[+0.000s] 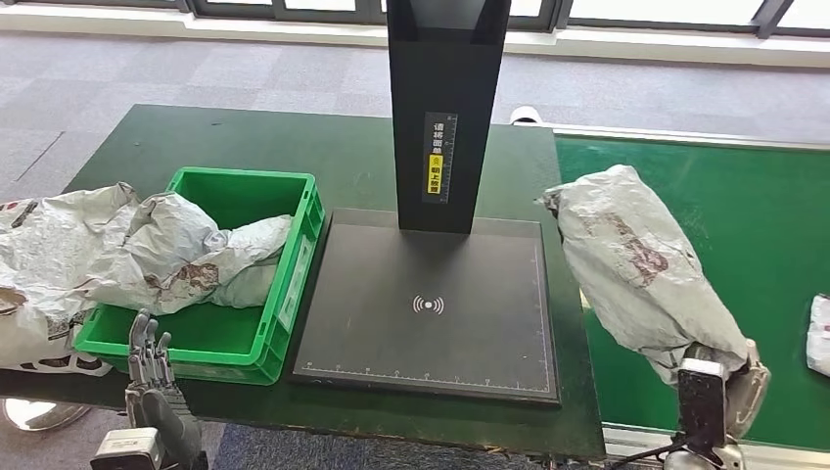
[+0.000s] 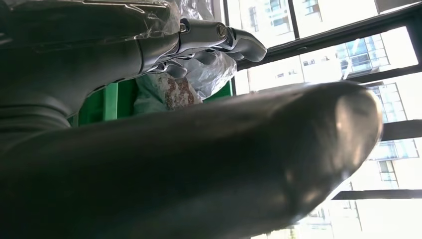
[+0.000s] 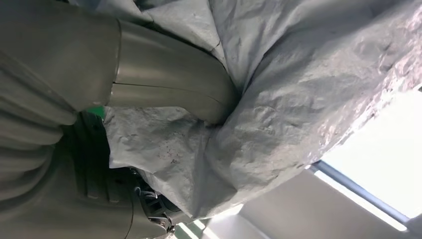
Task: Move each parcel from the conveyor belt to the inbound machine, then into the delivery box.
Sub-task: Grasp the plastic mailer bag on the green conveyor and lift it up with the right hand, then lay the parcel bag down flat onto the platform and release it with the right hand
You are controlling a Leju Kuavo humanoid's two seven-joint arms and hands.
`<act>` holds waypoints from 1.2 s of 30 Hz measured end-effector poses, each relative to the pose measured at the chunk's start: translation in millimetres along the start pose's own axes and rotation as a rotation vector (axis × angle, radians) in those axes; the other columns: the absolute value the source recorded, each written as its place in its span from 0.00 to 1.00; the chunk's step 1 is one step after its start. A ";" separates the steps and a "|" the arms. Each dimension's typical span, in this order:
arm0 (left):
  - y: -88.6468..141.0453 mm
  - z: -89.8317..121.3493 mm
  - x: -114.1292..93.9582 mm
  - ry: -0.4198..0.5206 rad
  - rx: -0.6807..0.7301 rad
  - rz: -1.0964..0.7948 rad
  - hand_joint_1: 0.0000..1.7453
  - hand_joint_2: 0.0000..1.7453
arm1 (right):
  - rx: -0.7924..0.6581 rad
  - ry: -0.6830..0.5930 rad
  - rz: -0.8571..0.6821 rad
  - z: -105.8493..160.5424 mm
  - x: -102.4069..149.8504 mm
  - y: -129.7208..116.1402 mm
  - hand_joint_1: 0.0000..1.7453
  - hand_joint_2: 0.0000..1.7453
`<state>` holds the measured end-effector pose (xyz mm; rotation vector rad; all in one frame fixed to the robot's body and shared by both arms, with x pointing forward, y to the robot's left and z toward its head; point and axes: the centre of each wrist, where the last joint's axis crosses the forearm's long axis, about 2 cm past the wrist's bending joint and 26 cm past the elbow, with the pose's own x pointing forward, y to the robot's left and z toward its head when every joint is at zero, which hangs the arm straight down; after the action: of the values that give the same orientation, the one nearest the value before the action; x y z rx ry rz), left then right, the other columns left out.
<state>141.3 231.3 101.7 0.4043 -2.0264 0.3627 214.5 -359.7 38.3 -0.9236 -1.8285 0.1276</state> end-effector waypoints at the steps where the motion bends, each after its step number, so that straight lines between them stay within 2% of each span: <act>1: 0.9 0.4 0.5 0.001 0.003 -0.001 0.00 0.00 | 0.008 -0.018 -0.010 -1.2 4.4 2.9 1.00 1.00; 6: 3.3 0.6 1.8 0.003 0.018 -0.003 0.00 0.00 | 0.045 -0.065 -0.063 -4.1 17.9 12.6 1.00 1.00; 9: 3.1 0.3 1.7 0.005 0.008 0.015 0.00 0.00 | 0.135 -0.092 -0.116 -2.8 24.9 21.9 1.00 1.00; 16: -1.7 -5.8 -0.6 -0.006 -0.016 0.042 0.00 0.00 | 0.389 -0.180 -0.167 19.7 65.4 72.0 1.00 1.00; 20: -3.2 -7.1 -2.2 -0.007 -0.009 0.033 0.00 0.00 | 0.477 -0.195 -0.210 34.9 83.6 95.3 1.00 1.00; 29: -5.5 -6.3 -6.0 0.003 -0.022 0.030 0.00 0.00 | 0.600 -0.203 -0.217 54.9 103.0 114.6 1.00 1.00; 36: -6.3 -5.0 -8.3 0.013 -0.024 0.029 0.00 0.00 | 0.625 -0.203 -0.224 62.4 107.8 117.6 1.00 1.00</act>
<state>151.6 228.9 97.2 0.3573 -2.0237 0.3571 207.2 -188.7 34.0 -0.2729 -1.8920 0.6309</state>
